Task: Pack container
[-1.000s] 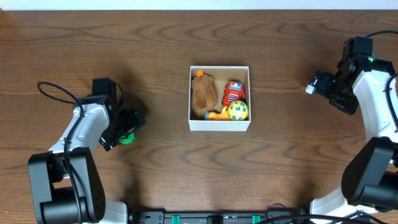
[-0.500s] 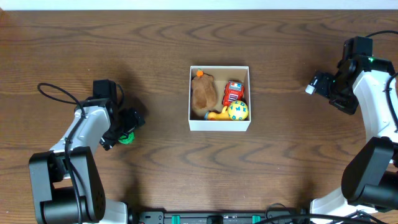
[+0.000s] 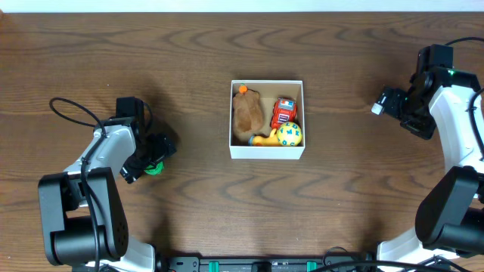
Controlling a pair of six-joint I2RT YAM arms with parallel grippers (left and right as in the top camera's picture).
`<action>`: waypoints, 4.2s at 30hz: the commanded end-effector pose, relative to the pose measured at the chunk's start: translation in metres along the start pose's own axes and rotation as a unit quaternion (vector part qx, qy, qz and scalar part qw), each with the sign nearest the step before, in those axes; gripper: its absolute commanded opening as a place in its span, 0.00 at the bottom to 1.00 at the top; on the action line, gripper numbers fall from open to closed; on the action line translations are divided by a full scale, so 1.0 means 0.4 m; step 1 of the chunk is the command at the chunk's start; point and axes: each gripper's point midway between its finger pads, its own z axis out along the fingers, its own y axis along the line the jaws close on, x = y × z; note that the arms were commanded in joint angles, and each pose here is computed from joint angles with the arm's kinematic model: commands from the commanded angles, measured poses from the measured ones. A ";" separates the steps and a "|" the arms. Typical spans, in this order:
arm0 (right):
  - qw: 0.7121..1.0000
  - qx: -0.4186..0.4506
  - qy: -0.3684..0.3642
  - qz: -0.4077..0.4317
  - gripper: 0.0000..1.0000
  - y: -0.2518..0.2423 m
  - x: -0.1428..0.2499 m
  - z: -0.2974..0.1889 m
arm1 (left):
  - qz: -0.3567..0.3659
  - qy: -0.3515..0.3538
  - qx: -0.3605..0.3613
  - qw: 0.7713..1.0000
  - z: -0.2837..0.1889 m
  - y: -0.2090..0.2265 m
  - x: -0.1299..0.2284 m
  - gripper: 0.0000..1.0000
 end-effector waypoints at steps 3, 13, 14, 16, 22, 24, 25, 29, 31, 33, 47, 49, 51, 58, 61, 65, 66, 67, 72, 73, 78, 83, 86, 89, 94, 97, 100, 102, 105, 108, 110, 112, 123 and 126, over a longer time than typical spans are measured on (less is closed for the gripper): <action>1.000 -0.001 0.002 -0.008 0.99 -0.002 0.002 0.000 | -0.004 0.025 -0.012 1.000 0.035 0.014 0.023 0.83; 1.000 -0.002 0.002 -0.008 0.99 -0.001 0.002 0.000 | -0.004 0.014 -0.006 1.000 0.011 0.000 0.000 0.57; 1.000 -0.001 0.002 -0.008 0.99 -0.002 0.002 0.000 | -0.004 0.012 -0.005 1.000 0.004 -0.003 -0.005 0.56; 1.000 -0.002 0.002 -0.008 0.99 -0.002 0.002 0.000 | -0.002 0.006 -0.001 1.000 -0.013 -0.009 -0.015 0.55; 1.000 -0.002 0.001 -0.008 0.99 -0.001 0.001 0.000 | 0.034 -0.030 0.021 0.999 -0.102 -0.057 -0.039 0.40; 1.000 -0.002 0.001 -0.008 0.99 -0.001 0.000 0.000 | 0.052 -0.048 0.034 0.997 -0.147 -0.088 -0.041 0.38; 1.000 -0.002 0.000 -0.008 0.99 -0.001 0.000 0.000 | 0.070 -0.062 0.044 0.995 -0.178 -0.113 -0.041 0.37; 1.000 -0.002 0.000 -0.008 0.99 -0.001 0.000 0.000 | 0.163 -0.124 0.093 0.974 -0.308 -0.235 -0.022 0.37; 1.000 -0.002 0.000 -0.008 0.99 -0.001 0.000 0.000 | 0.218 -0.153 0.119 0.956 -0.369 -0.305 0.003 0.37; 1.000 -0.002 0.000 -0.008 0.99 -0.001 0.000 0.000 | 0.289 -0.183 0.146 0.928 -0.422 -0.383 0.042 0.37; 1.000 -0.002 0.000 -0.008 0.99 -0.001 0.000 0.000 | 0.460 -0.159 0.155 0.860 -0.322 -0.581 0.238 0.54; 1.000 -0.002 0.000 -0.008 0.99 -0.001 0.000 0.000 | 0.460 -0.159 0.155 0.860 -0.320 -0.583 0.236 0.63; 1.000 -0.002 0.000 -0.008 0.99 -0.001 0.000 0.000 | 0.460 -0.163 0.159 0.858 -0.331 -0.583 0.235 0.68; 1.000 -0.005 -0.007 -0.024 0.99 0.006 -0.007 -0.001 | 0.433 -0.199 0.167 0.863 -0.414 -0.541 0.189 0.98; 0.998 -0.013 -0.028 -0.053 0.99 0.031 -0.025 -0.018 | 0.375 -0.230 0.154 0.885 -0.463 -0.480 0.115 0.99; 0.989 -0.042 -0.097 -0.103 0.99 0.114 -0.074 -0.098 | 0.303 -0.268 0.149 0.902 -0.518 -0.394 0.001 0.98; 0.984 -0.054 -0.122 -0.117 0.99 0.144 -0.090 -0.128 | 0.283 -0.277 0.146 0.907 -0.525 -0.370 -0.031 0.98; 0.979 -0.063 -0.144 -0.134 0.99 0.171 -0.101 -0.152 | 0.266 -0.283 0.143 0.910 -0.531 -0.349 -0.059 0.98; 0.946 -0.106 -0.244 -0.186 0.99 0.299 -0.150 -0.247 | 0.202 -0.293 0.121 0.927 -0.527 -0.255 -0.152 0.98; 0.940 -0.106 -0.266 -0.185 0.99 0.310 -0.168 -0.262 | 0.195 -0.294 0.118 0.928 -0.526 -0.243 -0.162 0.98; 0.919 -0.128 -0.278 -0.247 0.99 0.340 -0.144 -0.304 | 0.162 -0.286 0.105 0.939 -0.531 -0.176 -0.173 0.98; 0.919 -0.148 -0.302 -0.204 0.99 0.299 -0.094 -0.418 | 0.152 -0.321 0.123 0.926 -0.605 -0.135 -0.124 0.98; 0.907 -0.145 -0.343 -0.197 0.99 0.254 -0.050 -0.491 | 0.149 -0.355 0.141 0.912 -0.649 -0.098 -0.073 0.98; 0.894 -0.148 -0.375 -0.194 0.99 0.215 0.006 -0.519 | 0.144 -0.388 0.158 0.896 -0.662 -0.054 -0.013 0.98; 0.878 -0.163 -0.411 -0.185 0.99 0.137 0.126 -0.489 | 0.121 -0.431 0.190 0.874 -0.648 0.017 0.084 0.98; 0.870 -0.170 -0.425 -0.184 0.99 0.088 0.203 -0.454 | 0.114 -0.453 0.205 0.860 -0.641 0.049 0.127 0.98; 0.859 -0.177 -0.446 -0.179 0.99 0.053 0.255 -0.429 | 0.111 -0.467 0.213 0.851 -0.634 0.072 0.158 0.98; 0.852 -0.181 -0.458 -0.176 0.99 0.038 0.277 -0.418 | 0.110 -0.472 0.217 0.847 -0.639 0.078 0.168 0.98; 0.849 -0.184 -0.464 -0.175 0.99 0.026 0.296 -0.402 | 0.110 -0.475 0.218 0.846 -0.642 0.080 0.170 0.98; 0.858 -0.177 -0.448 -0.179 0.99 0.018 0.311 -0.371 | 0.110 -0.472 0.216 0.847 -0.638 0.080 0.170 0.98; 0.870 -0.168 -0.425 -0.183 0.99 0.009 0.326 -0.343 | 0.110 -0.471 0.216 0.848 -0.637 0.081 0.171 0.98; 0.882 -0.160 -0.403 -0.187 0.99 0.000 0.343 -0.317 | 0.110 -0.471 0.216 0.848 -0.637 0.081 0.171 0.98; 0.908 -0.122 -0.345 -0.204 0.99 -0.039 0.390 -0.243 | 0.110 -0.471 0.216 0.848 -0.637 0.081 0.171 0.98; 0.874 -0.144 -0.396 -0.241 0.99 0.004 0.359 -0.260 | 0.110 -0.471 0.216 0.848 -0.637 0.081 0.171 0.98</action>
